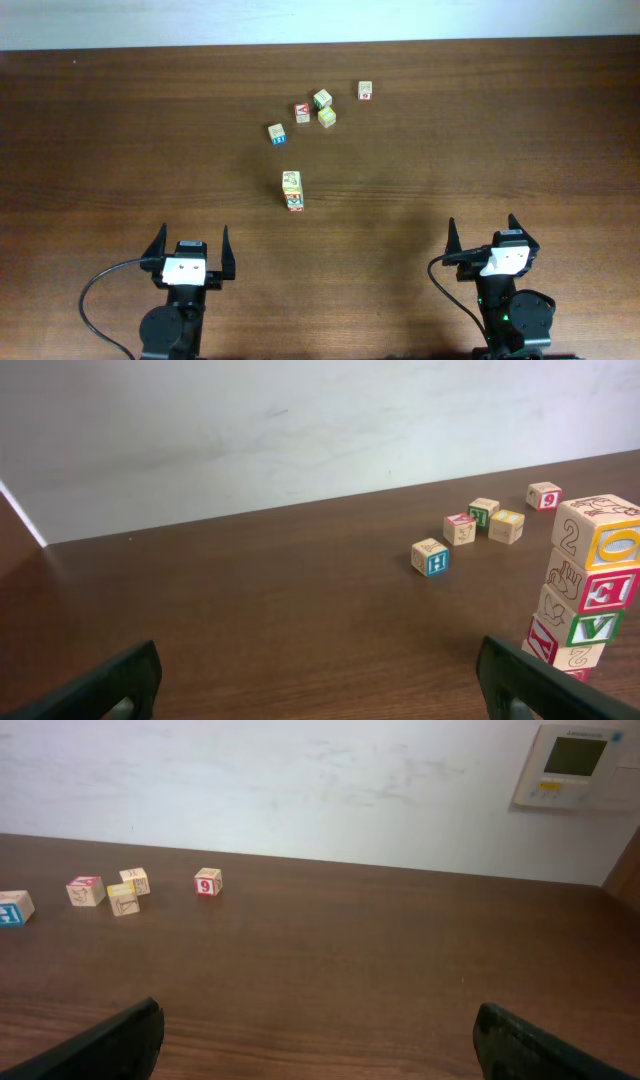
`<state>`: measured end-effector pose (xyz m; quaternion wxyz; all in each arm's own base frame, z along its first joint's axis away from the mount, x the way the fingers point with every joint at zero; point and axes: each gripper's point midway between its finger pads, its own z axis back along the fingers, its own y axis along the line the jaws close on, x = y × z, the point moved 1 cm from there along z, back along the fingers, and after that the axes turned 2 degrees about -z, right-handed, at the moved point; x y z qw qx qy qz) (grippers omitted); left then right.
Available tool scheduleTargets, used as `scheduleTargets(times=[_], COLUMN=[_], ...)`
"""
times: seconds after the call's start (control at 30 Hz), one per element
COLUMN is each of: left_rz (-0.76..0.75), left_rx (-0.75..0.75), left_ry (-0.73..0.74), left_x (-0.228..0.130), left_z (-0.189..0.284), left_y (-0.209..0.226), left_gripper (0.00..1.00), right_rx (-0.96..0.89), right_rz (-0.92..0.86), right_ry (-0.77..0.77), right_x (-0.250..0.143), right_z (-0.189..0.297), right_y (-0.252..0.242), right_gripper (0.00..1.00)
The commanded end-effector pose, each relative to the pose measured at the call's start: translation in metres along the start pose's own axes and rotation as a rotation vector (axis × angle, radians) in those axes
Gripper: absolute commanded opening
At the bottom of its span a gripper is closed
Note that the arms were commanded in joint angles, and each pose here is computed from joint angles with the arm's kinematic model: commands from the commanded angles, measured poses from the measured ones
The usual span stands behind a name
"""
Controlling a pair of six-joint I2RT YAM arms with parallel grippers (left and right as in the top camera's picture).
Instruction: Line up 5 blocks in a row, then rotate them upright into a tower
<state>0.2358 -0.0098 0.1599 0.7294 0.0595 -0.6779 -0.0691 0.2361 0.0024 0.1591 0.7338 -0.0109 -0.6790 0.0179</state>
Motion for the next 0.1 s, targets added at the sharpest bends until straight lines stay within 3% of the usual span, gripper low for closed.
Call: scheduleTargets(times=[0.0,0.07], left_rz=[-0.020,-0.020], left_rx=[0.002,0.002], left_ry=[-0.004,-0.004], left_x=[-0.0007,-0.0007], left_z=[0.0001,0.0001], left_y=[0.0002,0.0002], left_gripper=[0.99,0.99], right_rx=[-0.002,-0.002], right_rz=[-0.004,-0.004], right_ry=[-0.001,-0.001], right_x=[-0.0022,-0.0022], right_z=[-0.0001,-0.0001], right_y=[-0.0008,-0.0008], right_gripper=[0.99,0.99])
